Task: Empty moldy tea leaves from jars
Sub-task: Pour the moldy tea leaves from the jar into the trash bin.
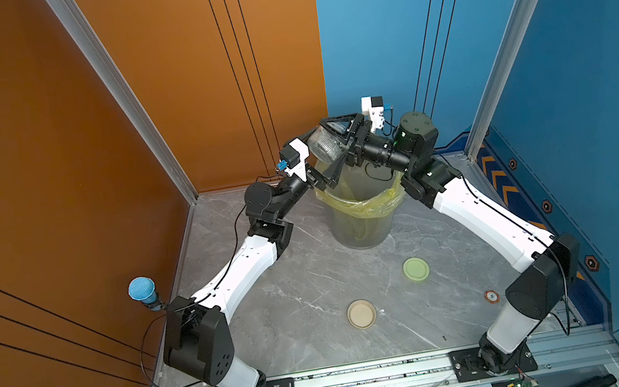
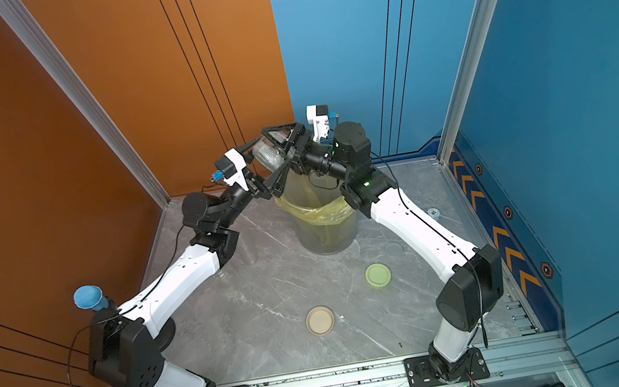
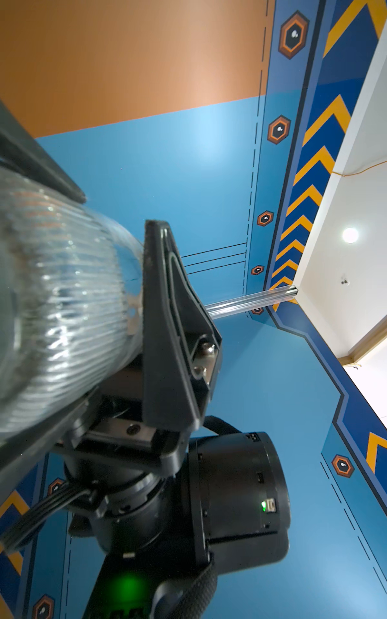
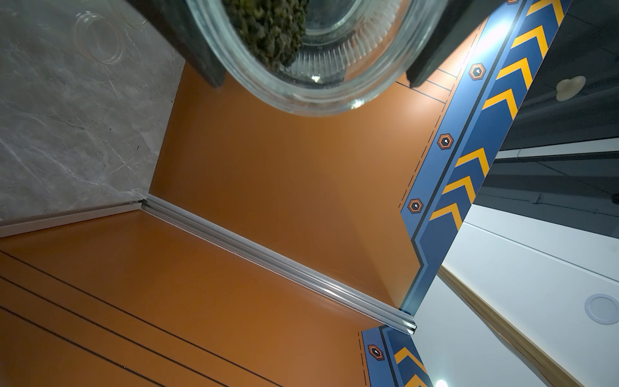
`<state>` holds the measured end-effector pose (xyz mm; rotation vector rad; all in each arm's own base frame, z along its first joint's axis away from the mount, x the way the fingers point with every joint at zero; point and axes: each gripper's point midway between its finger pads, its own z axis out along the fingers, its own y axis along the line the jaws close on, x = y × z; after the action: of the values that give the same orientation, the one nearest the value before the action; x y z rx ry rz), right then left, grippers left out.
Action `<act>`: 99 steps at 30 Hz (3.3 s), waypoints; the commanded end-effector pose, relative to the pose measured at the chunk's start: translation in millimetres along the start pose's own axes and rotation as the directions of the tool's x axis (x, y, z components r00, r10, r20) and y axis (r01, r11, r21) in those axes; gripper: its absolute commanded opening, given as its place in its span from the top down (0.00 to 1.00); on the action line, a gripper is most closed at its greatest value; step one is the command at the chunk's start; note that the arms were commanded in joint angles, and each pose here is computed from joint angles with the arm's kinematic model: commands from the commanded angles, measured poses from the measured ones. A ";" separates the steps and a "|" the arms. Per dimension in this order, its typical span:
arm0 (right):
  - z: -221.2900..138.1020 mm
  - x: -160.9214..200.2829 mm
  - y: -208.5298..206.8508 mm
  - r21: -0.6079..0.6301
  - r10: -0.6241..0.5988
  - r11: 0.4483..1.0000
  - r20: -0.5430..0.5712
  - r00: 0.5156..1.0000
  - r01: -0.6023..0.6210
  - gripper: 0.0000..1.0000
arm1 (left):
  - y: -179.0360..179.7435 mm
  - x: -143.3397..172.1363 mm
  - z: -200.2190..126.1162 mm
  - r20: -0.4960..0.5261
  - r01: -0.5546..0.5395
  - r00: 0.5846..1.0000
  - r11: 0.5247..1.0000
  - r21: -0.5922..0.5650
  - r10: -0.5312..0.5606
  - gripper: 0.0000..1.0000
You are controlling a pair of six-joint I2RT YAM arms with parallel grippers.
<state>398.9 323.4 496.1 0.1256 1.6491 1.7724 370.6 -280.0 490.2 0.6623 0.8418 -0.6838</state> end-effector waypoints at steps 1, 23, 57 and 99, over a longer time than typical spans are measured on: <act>-2.6 0.8 15.8 -0.048 -0.028 0.998 0.001 1.000 0.028 0.62 | -14.9 -14.8 3.3 0.024 -0.019 1.000 0.998 0.064 0.017 0.13; -3.4 2.3 25.1 -0.087 0.006 0.996 -0.021 1.000 -0.007 0.63 | -11.5 -1.3 12.3 0.084 -0.002 0.996 0.999 0.039 -0.001 0.03; -2.4 -3.4 -11.8 -0.002 -0.004 1.000 -0.009 1.000 0.004 0.05 | -9.3 8.6 2.5 0.053 -0.018 0.998 1.000 0.010 0.017 0.47; -169.6 -93.8 -80.4 0.455 -0.233 0.880 0.164 0.959 0.136 0.00 | -14.4 80.5 -20.7 -0.667 0.161 0.733 0.987 -0.018 -0.132 0.48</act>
<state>421.8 133.4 433.1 0.3854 1.7528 1.2663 396.4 -296.0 424.5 0.8445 1.4418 -0.6413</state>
